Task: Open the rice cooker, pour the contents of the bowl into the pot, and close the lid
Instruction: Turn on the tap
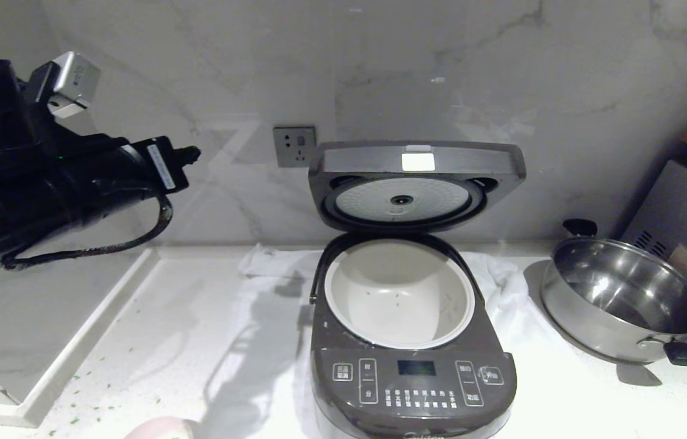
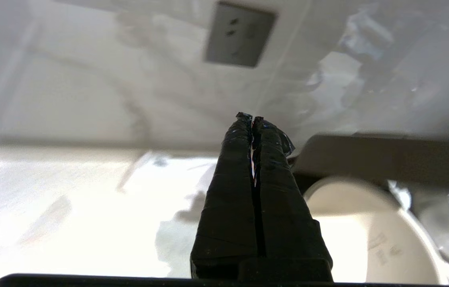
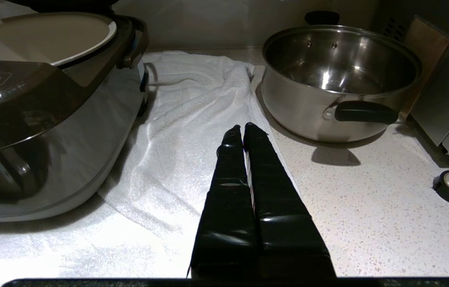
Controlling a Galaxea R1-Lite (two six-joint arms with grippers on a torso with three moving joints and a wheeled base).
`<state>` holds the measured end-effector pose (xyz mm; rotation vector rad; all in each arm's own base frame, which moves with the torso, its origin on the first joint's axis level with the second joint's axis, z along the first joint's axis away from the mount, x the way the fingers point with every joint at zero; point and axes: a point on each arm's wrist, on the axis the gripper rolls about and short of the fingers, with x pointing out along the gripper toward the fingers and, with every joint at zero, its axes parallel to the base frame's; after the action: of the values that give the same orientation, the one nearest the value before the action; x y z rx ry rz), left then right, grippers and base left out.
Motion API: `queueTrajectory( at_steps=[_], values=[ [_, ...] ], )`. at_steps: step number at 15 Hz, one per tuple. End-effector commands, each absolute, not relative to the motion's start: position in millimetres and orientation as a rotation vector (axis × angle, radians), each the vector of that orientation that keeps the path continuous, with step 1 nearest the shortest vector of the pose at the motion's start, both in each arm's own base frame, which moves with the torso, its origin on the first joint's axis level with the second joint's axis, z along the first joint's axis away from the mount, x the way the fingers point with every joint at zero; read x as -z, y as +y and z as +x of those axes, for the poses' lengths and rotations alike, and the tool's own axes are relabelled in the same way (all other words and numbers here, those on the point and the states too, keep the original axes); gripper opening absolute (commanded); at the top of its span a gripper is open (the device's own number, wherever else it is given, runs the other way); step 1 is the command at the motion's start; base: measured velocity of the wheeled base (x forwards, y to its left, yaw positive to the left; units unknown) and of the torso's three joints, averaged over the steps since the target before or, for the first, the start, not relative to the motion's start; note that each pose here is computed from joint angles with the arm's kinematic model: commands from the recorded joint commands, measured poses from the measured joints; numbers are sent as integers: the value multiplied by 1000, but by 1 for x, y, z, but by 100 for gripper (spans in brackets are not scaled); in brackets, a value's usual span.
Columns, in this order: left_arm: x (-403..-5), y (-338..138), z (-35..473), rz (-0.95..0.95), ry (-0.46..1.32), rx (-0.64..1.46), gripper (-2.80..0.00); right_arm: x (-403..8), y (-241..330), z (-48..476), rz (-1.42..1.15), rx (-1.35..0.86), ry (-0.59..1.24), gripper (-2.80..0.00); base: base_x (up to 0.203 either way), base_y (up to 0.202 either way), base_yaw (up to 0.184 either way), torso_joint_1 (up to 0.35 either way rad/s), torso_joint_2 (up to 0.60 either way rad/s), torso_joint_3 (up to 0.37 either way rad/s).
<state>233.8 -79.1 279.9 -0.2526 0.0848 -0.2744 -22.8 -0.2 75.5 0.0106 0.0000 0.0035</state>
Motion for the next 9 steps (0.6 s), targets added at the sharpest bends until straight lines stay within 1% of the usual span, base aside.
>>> queueTrajectory(
  at_steps=[1,3,9],
  values=[
    [-277,-55,202,-251,61,241,-280,-75,0,-23,11,-5,0,-280,0,0,0,0,0,0],
    [-263,-44,179,-219,73,223,-280,-75,0,-23,11,-5,0,-280,0,0,0,0,0,0],
    [-241,-19,87,-69,-10,205,-280,-75,0,-23,11,-5,0,-280,0,0,0,0,0,0]
  ],
)
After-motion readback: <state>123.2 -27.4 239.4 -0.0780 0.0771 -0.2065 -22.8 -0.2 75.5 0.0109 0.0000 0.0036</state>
